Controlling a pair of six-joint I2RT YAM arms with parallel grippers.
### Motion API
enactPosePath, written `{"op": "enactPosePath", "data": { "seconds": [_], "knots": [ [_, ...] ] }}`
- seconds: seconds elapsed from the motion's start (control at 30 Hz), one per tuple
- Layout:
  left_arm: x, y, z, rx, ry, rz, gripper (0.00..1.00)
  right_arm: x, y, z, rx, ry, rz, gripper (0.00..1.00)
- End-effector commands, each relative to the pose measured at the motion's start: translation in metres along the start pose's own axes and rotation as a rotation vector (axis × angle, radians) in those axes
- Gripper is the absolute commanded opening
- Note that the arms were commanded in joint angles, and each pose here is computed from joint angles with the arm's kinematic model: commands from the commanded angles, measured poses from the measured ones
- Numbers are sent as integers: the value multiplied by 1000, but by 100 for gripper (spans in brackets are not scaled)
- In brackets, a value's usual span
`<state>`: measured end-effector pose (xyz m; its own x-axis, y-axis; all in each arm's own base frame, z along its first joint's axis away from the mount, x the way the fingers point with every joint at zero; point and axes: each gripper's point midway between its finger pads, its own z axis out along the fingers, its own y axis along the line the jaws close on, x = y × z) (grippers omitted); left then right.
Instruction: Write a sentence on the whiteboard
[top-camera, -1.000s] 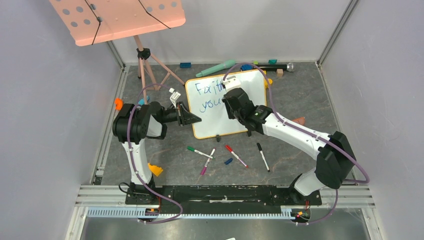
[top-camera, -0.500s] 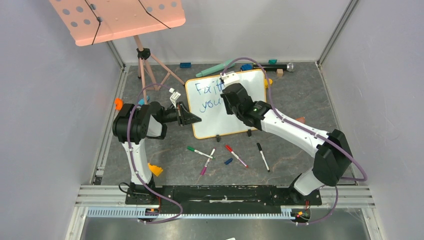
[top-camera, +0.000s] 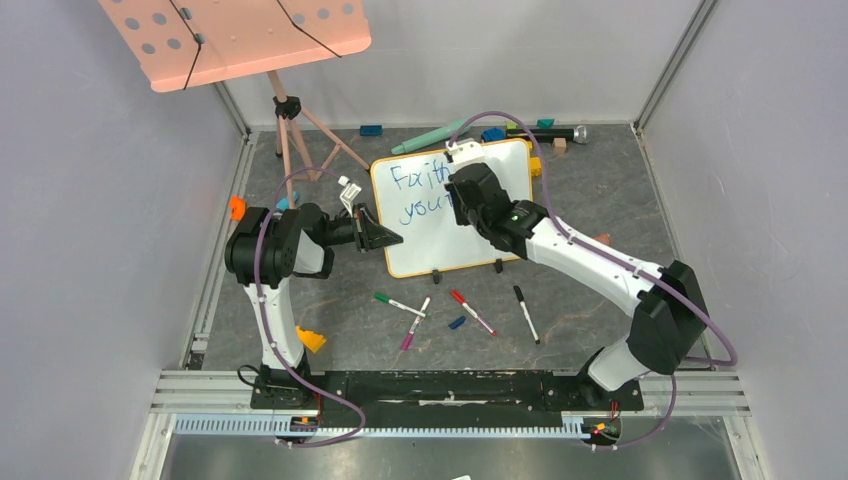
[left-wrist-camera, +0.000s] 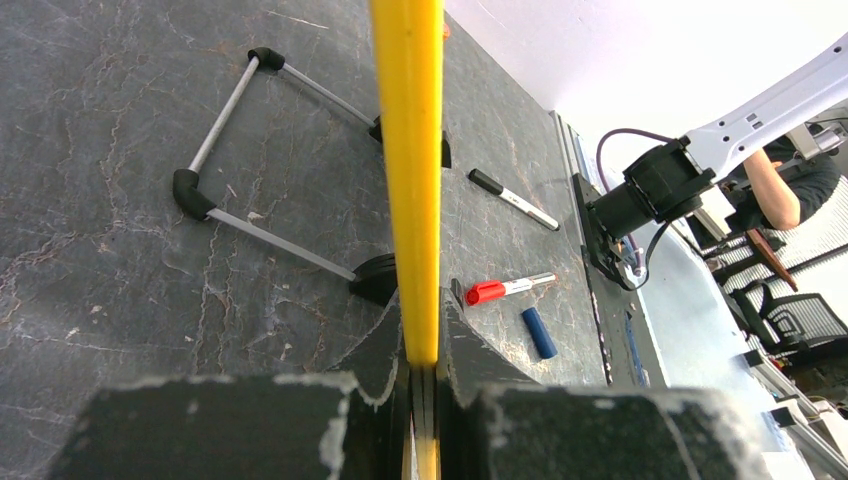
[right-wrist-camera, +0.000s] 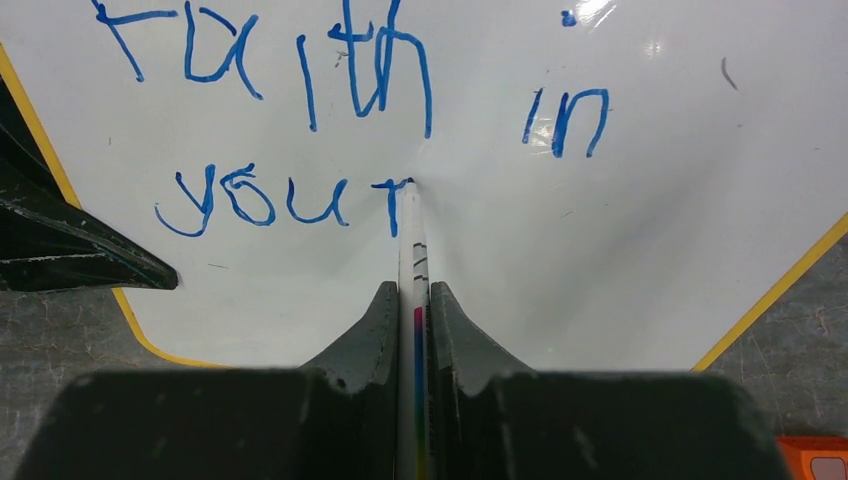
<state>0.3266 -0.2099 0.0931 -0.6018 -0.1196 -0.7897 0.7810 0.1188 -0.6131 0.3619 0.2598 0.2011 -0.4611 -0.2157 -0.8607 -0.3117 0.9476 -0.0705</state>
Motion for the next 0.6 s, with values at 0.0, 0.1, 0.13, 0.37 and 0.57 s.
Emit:
{"op": "enactPosePath", "data": {
  "seconds": [0.0, 0.1, 0.13, 0.37, 0.57],
  "knots": [
    [-4, -12, 1, 69, 22, 210, 2, -29, -11, -17, -32, -103, 64, 0],
    [-4, -13, 2, 70, 22, 212, 2, -28, -16, -26, -42, -137, 94, 0],
    [-5, -13, 2, 70, 22, 212, 2, -28, -18, -28, -40, -141, 100, 0],
    [-4, -12, 2, 69, 22, 211, 2, -9, -29, -31, 0, -122, 100, 0],
    [-6, -12, 2, 68, 20, 208, 2, -4, -35, -37, 11, -139, 106, 0]
  ]
}}
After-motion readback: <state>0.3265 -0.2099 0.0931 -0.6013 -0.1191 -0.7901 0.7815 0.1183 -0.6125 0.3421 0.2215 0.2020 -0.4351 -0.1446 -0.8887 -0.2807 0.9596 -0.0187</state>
